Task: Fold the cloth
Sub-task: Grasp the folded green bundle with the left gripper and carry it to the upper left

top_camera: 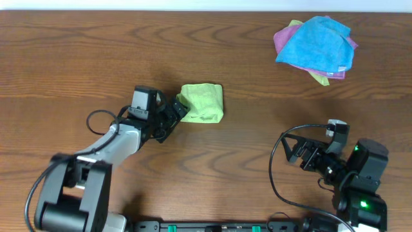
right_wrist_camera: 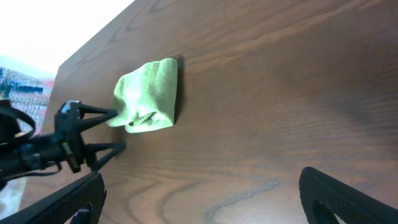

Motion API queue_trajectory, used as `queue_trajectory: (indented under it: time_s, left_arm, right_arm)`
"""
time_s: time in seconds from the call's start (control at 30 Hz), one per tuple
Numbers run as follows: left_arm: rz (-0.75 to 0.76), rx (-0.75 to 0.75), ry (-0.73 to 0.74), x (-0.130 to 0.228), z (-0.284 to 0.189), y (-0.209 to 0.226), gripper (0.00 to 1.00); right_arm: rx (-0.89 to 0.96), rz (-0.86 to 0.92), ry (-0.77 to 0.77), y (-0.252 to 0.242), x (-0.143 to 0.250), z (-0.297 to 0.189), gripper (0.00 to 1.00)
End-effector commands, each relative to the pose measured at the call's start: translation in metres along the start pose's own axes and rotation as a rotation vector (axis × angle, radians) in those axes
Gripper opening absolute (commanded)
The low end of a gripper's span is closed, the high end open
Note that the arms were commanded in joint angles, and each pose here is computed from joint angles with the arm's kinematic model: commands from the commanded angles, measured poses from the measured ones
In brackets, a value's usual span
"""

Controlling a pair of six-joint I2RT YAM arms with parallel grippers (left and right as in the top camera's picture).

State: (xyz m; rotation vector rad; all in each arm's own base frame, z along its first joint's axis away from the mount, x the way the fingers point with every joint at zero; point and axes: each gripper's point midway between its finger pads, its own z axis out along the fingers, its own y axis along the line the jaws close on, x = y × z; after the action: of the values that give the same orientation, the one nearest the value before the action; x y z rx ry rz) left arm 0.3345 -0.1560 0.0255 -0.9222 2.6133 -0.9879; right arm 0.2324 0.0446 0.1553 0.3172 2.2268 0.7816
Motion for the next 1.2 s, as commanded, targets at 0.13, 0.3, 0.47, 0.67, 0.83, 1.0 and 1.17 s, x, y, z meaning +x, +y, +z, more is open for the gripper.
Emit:
queue_trajectory:
  time_s: [0.13, 0.3, 0.47, 0.67, 0.83, 1.0, 1.17]
  left_arm:
    - [-0.068, 0.031, 0.005, 0.003, 0.021, -0.005, 0.95]
    - [-0.092, 0.027, 0.001, 0.007, 0.037, -0.003, 0.95]
    - [-0.087, 0.013, -0.001, 0.007, 0.052, 0.005, 0.97]
    - [-0.086, -0.006, -0.034, 0.000, 0.061, 0.014, 0.56]
    - [-0.043, 0.101, -0.033, -0.007, 0.059, -0.012, 0.06]
    - [0.062, 0.255, -0.006, -0.032, 0.036, -0.062, 0.06]
    - [0.043, 0.253, -0.061, -0.097, -0.007, -0.095, 0.06]
  right_arm:
    - [-0.016, 0.018, -0.002, 0.002, 0.000, -0.001, 0.99]
    - [-0.016, 0.018, -0.002, 0.002, 0.000, -0.001, 0.99]
    - [-0.016, 0.018, -0.002, 0.002, 0.000, -0.001, 0.99]
    - [-0.016, 0.018, -0.002, 0.002, 0.000, -0.001, 0.99]
    - [-0.016, 0.018, -0.002, 0.002, 0.000, -0.001, 0.99]
    - [-0.016, 0.018, -0.002, 0.002, 0.000, -0.001, 0.99]
    - [-0.016, 0.018, -0.002, 0.002, 0.000, -0.001, 0.99]
